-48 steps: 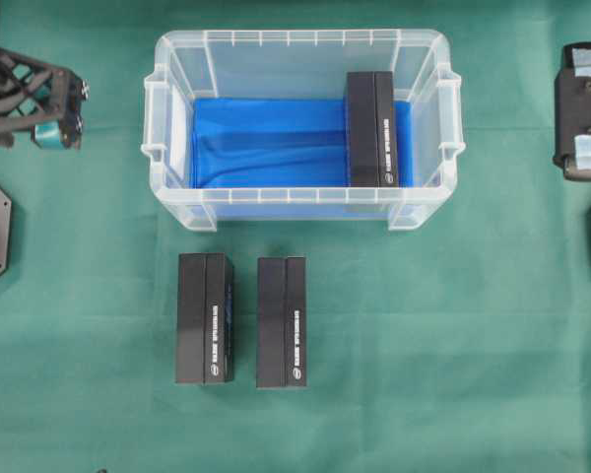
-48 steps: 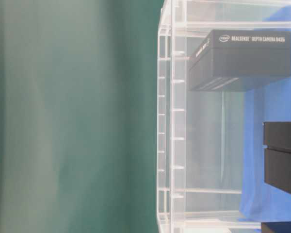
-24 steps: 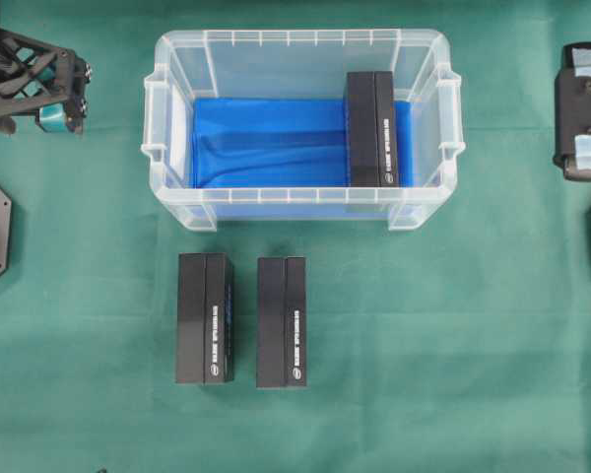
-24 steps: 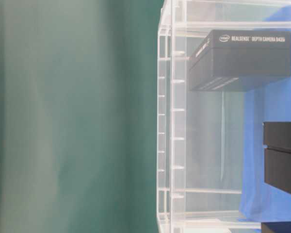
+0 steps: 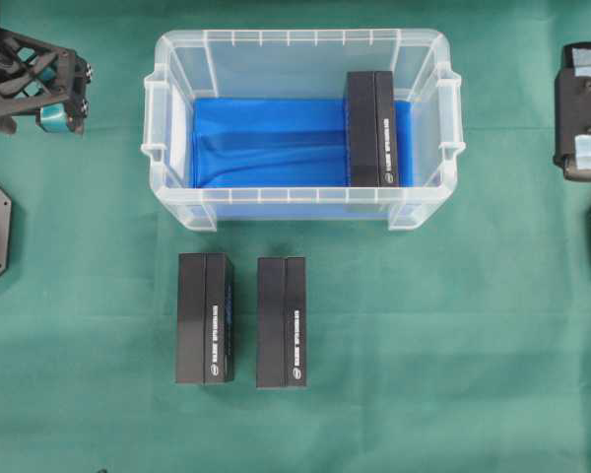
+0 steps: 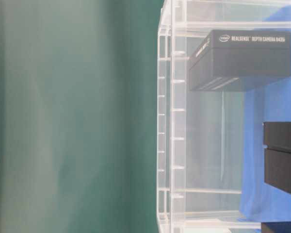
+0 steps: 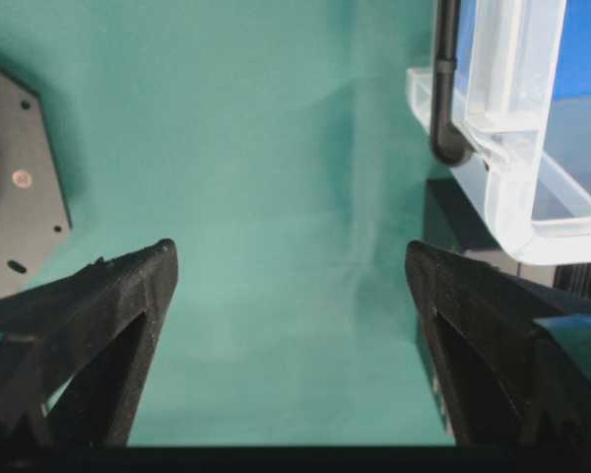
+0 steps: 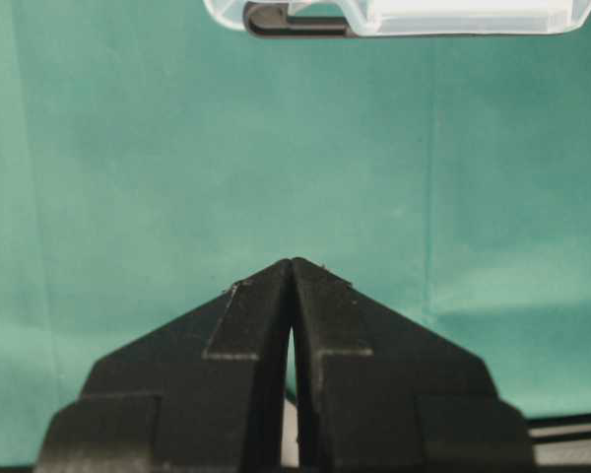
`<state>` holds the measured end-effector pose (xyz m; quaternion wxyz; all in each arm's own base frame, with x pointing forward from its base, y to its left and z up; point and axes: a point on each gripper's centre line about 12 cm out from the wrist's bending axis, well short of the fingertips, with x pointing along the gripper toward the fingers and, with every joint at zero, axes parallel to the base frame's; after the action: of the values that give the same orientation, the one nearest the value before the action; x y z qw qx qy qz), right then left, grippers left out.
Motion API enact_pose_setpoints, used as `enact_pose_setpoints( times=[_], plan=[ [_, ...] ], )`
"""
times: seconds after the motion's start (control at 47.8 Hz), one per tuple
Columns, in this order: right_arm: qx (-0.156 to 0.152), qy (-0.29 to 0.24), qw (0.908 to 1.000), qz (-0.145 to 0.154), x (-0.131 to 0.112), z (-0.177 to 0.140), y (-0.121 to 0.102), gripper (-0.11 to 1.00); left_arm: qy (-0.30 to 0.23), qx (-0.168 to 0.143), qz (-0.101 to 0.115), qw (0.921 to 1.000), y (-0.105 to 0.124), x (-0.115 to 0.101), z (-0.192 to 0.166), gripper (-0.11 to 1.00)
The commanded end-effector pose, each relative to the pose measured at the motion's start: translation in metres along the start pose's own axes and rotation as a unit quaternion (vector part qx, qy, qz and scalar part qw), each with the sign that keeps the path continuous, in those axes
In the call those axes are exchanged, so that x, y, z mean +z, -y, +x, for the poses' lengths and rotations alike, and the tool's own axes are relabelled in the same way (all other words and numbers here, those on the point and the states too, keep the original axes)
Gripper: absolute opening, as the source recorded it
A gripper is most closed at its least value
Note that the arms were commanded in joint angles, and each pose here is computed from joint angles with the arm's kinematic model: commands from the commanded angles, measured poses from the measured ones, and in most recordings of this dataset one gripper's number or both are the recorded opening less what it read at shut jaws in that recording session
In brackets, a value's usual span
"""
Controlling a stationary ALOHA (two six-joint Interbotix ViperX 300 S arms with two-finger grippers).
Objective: Take the box out of the case with the left arm.
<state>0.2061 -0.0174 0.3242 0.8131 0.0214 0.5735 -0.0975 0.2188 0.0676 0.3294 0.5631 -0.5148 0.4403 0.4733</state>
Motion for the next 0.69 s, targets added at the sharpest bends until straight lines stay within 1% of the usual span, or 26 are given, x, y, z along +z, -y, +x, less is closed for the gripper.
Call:
enact_pose_setpoints(
  times=[0.0,0.167,0.314,0.461,0.67],
  plan=[
    [0.0,0.008,1.0,0.001,0.002,-0.004,0.0,0.03,0.004,-0.014,-0.001,0.9999,0.003,0.002,-0.008,0.94],
    [0.0,0.007,1.0,0.001,0.002,-0.003,0.0,0.03,0.004,-0.017,-0.001,0.9998,0.01,0.003,-0.008,0.94],
    [0.0,0.008,1.0,0.001,0.002,-0.003,0.001,0.03,0.001,-0.016,0.006,0.9999,0.028,0.005,-0.008,0.94],
    [0.0,0.008,1.0,0.0,0.002,-0.003,0.0,0.03,-0.001,-0.016,0.013,0.9998,0.052,0.008,-0.007,0.94],
    [0.0,0.008,1.0,0.0,0.002,-0.003,0.0,0.03,-0.001,-0.027,0.022,0.9994,0.1,0.015,-0.009,0.94]
  ],
)
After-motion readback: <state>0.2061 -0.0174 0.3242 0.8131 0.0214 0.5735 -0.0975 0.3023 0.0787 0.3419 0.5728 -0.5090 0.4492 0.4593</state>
